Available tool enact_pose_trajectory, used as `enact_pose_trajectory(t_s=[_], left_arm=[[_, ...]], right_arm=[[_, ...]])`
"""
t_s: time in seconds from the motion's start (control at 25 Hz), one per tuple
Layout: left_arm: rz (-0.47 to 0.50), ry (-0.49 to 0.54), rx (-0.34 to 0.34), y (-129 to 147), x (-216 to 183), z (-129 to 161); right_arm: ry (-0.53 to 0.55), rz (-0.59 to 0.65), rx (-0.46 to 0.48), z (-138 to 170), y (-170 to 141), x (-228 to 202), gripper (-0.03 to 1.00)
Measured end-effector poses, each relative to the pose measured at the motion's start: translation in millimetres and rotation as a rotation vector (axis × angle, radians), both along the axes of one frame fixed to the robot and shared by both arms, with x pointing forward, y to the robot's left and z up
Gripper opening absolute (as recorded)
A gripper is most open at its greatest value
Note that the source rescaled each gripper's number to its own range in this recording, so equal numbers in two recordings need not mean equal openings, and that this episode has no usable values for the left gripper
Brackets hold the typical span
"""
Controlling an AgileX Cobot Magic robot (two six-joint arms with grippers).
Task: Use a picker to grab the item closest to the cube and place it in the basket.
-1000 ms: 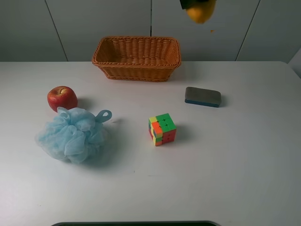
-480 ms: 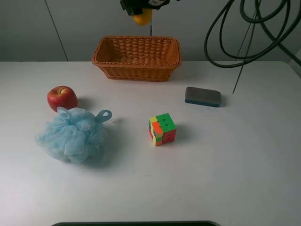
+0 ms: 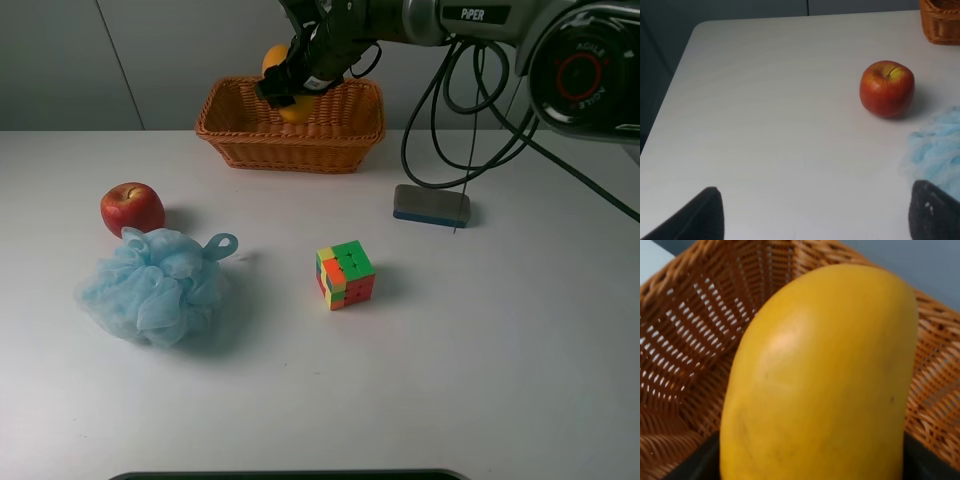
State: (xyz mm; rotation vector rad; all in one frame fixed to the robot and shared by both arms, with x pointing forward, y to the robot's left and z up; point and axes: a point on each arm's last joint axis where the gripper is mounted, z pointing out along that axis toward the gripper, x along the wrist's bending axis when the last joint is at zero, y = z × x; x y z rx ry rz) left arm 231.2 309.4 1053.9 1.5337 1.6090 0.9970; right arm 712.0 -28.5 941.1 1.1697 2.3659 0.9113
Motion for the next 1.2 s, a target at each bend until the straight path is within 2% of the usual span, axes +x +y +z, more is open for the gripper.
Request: enact_pose_trajectory(t_s=[0.16, 0.2, 0.28, 0.32, 0.36, 0.52, 0.68, 0.8, 0.88, 1.0, 1.2], left_arm=[[0.0, 0.0, 0.0, 0, 0, 0], [0.0, 0.0, 0.0, 0, 0, 0], [0.0, 0.0, 0.0, 0, 0, 0], [0.0, 0.0, 0.0, 0, 0, 0], [0.0, 0.0, 0.0, 0, 0, 0], [0.0, 0.0, 0.0, 0, 0, 0], [0.0, 0.0, 0.0, 0, 0, 0], [0.0, 0.0, 0.0, 0, 0, 0], [0.0, 0.0, 0.0, 0, 0, 0], [0.0, 0.0, 0.0, 0, 0, 0], [0.0, 0.0, 0.0, 0, 0, 0]], right_arm=[[0.008, 0.004, -0.006, 0, 0, -1, 0.0], [0.01, 0.004, -0.007, 0, 0, -1, 0.09], [0.007, 0.007, -0.009, 0, 0, -1, 0.74], [0.006, 0.009, -0.01, 0, 0, -1, 0.88], [0.004, 0.008, -0.007, 0, 0, 0, 0.94], [0.005, 0.007, -0.002, 1, 0, -1, 0.98], [-0.006, 0.019, -0.02, 23, -3, -5, 0.98], [-0.025, 0.021, -0.023, 59, -12, -12, 0.98], [-0.041, 0.005, -0.016, 95, -29, -18, 0.98], [-0.046, -0.039, -0.017, 149, -66, -30, 0.98], [-0.09, -0.16, -0.038, 238, -146, -68, 0.99]])
